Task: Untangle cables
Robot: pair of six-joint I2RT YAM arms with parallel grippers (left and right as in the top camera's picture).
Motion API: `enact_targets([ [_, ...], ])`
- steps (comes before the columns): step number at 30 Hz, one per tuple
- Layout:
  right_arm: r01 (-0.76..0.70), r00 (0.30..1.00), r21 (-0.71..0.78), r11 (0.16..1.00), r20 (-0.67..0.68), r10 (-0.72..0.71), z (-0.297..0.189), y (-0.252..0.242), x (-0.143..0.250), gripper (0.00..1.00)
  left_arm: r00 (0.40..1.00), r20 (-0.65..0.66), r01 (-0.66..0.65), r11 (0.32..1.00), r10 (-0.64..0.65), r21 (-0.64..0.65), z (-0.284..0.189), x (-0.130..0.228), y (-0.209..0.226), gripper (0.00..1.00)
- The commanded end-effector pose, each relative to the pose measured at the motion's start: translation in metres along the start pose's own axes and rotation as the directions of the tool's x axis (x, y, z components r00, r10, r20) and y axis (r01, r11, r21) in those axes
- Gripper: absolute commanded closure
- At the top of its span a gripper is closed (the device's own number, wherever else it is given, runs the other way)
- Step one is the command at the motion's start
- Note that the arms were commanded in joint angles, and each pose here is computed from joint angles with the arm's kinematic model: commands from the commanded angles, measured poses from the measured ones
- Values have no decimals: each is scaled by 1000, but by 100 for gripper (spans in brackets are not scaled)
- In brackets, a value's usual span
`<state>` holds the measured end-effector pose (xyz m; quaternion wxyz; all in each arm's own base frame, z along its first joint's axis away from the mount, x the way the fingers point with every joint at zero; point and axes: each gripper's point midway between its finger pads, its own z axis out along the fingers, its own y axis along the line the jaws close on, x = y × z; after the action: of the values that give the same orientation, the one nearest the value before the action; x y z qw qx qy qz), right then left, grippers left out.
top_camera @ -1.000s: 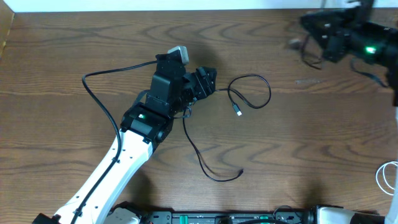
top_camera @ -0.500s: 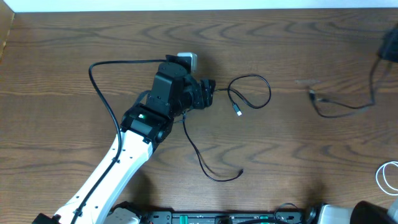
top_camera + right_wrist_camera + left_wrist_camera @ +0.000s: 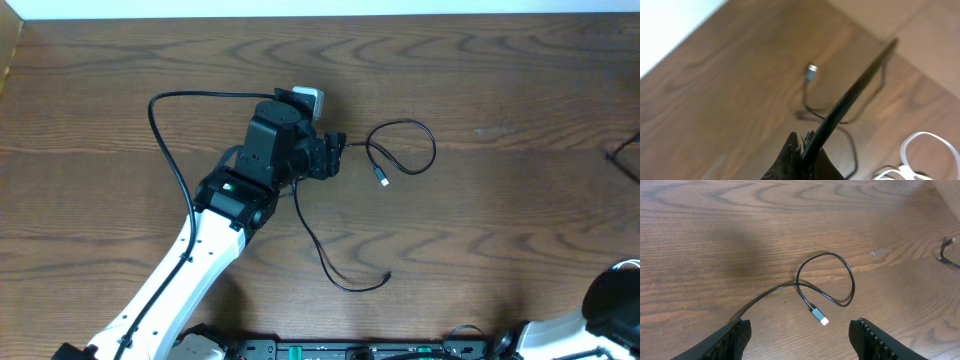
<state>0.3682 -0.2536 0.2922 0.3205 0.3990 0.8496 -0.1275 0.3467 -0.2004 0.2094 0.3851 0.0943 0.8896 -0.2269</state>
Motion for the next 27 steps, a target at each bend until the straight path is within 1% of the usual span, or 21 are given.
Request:
enact_targets([
  [1,-88,995,143,986,59,80,9,-49,-20,99,1000,7,-19,1000,19,-4,-2,-2,1,32],
  [4,-120,991,165,979,86,107,12,-69,-29,99,1000,-4,-18,1000,18,0,-2,0,1,32],
  [7,-115,990,196,974,101,97,12,-90,-35,99,1000,-7,-18,1000,18,-1,-2,1,1,32],
  [10,-147,986,278,949,118,118,11,-121,-37,99,1000,-6,-18,1000,18,-1,-2,1,1,32],
  [14,-141,987,313,939,116,109,20,-145,-41,99,1000,-7,-18,1000,18,-2,-1,1,1,32],
  [21,-75,997,315,946,15,74,57,-145,-25,99,1000,7,-20,1000,20,3,-1,-2,0,32],
  [27,-31,994,292,956,-95,61,112,-140,-3,99,1000,7,-20,1000,20,3,-1,-3,0,32],
])
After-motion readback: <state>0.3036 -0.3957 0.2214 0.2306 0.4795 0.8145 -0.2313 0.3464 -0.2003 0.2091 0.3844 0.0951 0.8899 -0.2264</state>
